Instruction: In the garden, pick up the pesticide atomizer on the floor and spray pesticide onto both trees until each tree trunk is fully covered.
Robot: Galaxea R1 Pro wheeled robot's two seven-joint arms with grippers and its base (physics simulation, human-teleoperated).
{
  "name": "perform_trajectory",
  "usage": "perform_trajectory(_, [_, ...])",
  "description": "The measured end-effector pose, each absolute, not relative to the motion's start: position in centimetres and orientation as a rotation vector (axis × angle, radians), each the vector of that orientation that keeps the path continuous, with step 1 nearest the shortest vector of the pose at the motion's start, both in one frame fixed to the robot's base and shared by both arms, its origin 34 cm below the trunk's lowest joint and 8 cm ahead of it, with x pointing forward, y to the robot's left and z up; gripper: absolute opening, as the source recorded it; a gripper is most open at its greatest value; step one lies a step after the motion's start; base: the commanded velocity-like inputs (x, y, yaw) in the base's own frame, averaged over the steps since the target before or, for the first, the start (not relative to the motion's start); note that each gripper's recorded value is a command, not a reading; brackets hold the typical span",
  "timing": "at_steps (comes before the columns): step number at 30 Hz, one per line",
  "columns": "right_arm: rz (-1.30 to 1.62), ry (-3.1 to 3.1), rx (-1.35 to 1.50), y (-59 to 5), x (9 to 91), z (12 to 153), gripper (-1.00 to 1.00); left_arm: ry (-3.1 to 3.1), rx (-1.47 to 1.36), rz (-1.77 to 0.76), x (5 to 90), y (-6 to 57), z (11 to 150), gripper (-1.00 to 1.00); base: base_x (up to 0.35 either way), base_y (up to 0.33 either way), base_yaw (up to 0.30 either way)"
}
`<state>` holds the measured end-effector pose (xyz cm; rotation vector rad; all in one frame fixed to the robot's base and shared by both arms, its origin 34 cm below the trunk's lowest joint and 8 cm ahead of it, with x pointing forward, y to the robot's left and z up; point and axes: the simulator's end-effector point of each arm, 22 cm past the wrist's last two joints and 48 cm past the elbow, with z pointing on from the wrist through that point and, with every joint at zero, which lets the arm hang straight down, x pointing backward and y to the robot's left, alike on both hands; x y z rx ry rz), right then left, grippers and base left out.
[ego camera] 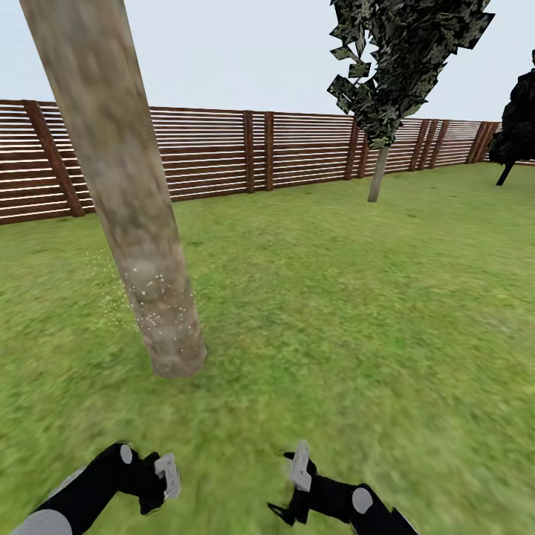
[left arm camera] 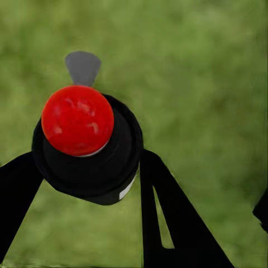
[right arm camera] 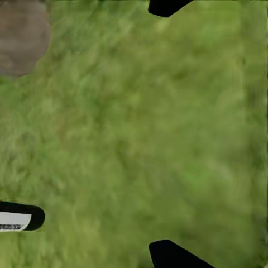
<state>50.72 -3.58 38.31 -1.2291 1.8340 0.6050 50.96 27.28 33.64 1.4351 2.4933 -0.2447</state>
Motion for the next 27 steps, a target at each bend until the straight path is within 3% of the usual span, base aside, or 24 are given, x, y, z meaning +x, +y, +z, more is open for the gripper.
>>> perform_trajectory(4, [0.232,2.145,-0.973,-14.3,48.5,30.3,1.00,2.504,0.860,-0.202,51.2,30.9,30.9,-1.00,0.000,0.000,0.000])
perform_trajectory(8, [-0.118,2.250,-0.586,-22.6,48.2,29.3,1.00,2.467,0.535,-0.039,49.1,33.7,29.2,-1.00,0.000,0.000,0.000])
perform_trajectory(10, [-0.195,2.251,-0.311,-25.8,48.6,30.0,1.00,2.460,0.313,0.072,46.6,35.8,28.4,-1.00,0.000,0.000,0.000])
perform_trajectory(13, [-0.221,2.268,-0.232,-27.0,47.1,29.6,1.00,2.454,0.061,0.163,43.5,38.6,28.0,-1.00,0.000,0.000,0.000])
perform_trajectory(27, [-0.193,2.287,-0.230,-25.5,46.1,29.2,1.00,2.468,-0.060,0.173,41.8,38.9,27.4,-1.00,0.000,0.000,0.000])
